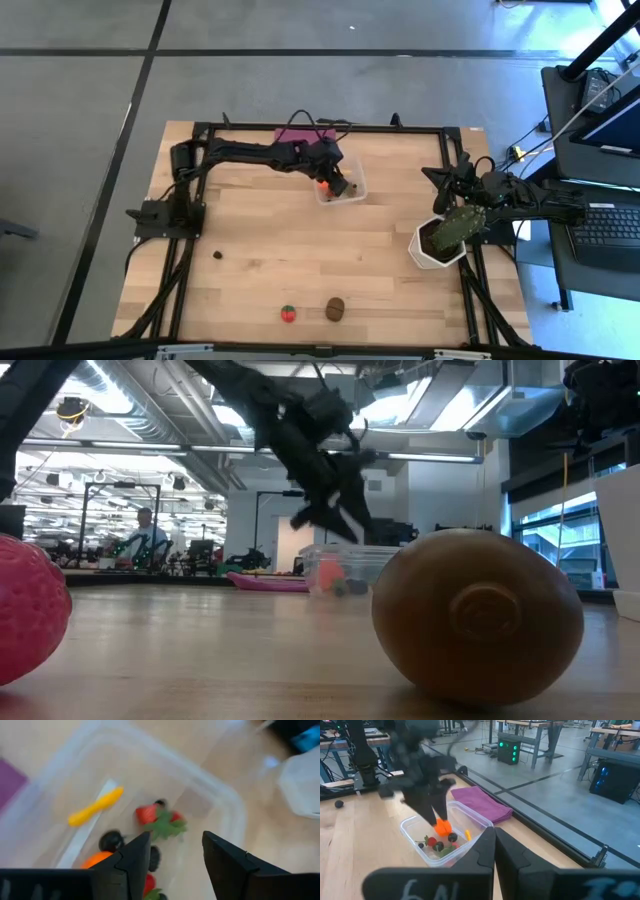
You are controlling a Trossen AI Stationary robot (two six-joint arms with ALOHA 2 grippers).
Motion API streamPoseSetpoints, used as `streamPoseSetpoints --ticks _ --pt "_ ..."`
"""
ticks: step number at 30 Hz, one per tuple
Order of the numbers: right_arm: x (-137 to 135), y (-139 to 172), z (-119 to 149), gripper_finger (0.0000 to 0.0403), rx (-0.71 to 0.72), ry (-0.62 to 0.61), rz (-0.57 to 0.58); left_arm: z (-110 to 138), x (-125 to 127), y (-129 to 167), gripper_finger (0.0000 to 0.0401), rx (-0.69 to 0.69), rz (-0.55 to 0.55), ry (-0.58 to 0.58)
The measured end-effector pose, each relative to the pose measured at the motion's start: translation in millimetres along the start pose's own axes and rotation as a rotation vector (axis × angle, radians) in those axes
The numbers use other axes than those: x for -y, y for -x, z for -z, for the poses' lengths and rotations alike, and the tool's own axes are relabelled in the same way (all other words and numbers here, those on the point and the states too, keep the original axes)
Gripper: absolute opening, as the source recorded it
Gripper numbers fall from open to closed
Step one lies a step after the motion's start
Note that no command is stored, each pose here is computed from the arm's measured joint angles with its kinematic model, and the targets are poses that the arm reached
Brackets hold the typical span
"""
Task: Pick and placing Produce into tupperware
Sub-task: Put the blackberry into the transparent bin
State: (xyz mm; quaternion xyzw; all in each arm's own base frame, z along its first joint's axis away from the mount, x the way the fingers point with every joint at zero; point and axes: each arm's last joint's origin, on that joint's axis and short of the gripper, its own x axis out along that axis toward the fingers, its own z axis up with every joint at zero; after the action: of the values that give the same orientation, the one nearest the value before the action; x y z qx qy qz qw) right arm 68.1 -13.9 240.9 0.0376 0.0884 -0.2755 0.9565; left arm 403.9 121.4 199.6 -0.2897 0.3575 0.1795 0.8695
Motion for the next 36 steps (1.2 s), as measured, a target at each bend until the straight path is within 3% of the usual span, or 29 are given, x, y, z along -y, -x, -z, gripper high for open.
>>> streamPoseSetpoints --ticks 4,7,12,19,24,29,32,36 --pt "0 0 0 0.0009 0.000 0.000 0.000 -9 10 41 0.0201 0.003 0.034 -0.063" --pt "0 0 0 0.0009 0.000 0.001 0.000 -3 16 76 0.0233 -0.068 0.015 -0.122" --pt "0 0 0 0.0009 -0.001 0.001 0.000 21 31 138 0.0272 -0.211 -0.017 -0.189" --pt "0 0 0 0.0009 -0.001 0.001 0.000 65 41 196 0.0281 -0.471 -0.118 -0.225" --pt "0 0 0 0.0009 0.000 0.001 0.000 95 49 210 0.0273 -0.686 -0.162 -0.360" --pt "0 0 0 0.0009 0.000 0.000 0.000 130 57 199 0.0266 -0.799 -0.130 -0.548" --pt "0 0 0 0.0009 0.000 0.000 0.000 156 54 184 0.0261 -0.850 -0.125 -0.552" --pt "0 0 0 0.0009 0.000 -0.003 0.000 190 51 171 0.0254 -0.841 -0.033 -0.561"
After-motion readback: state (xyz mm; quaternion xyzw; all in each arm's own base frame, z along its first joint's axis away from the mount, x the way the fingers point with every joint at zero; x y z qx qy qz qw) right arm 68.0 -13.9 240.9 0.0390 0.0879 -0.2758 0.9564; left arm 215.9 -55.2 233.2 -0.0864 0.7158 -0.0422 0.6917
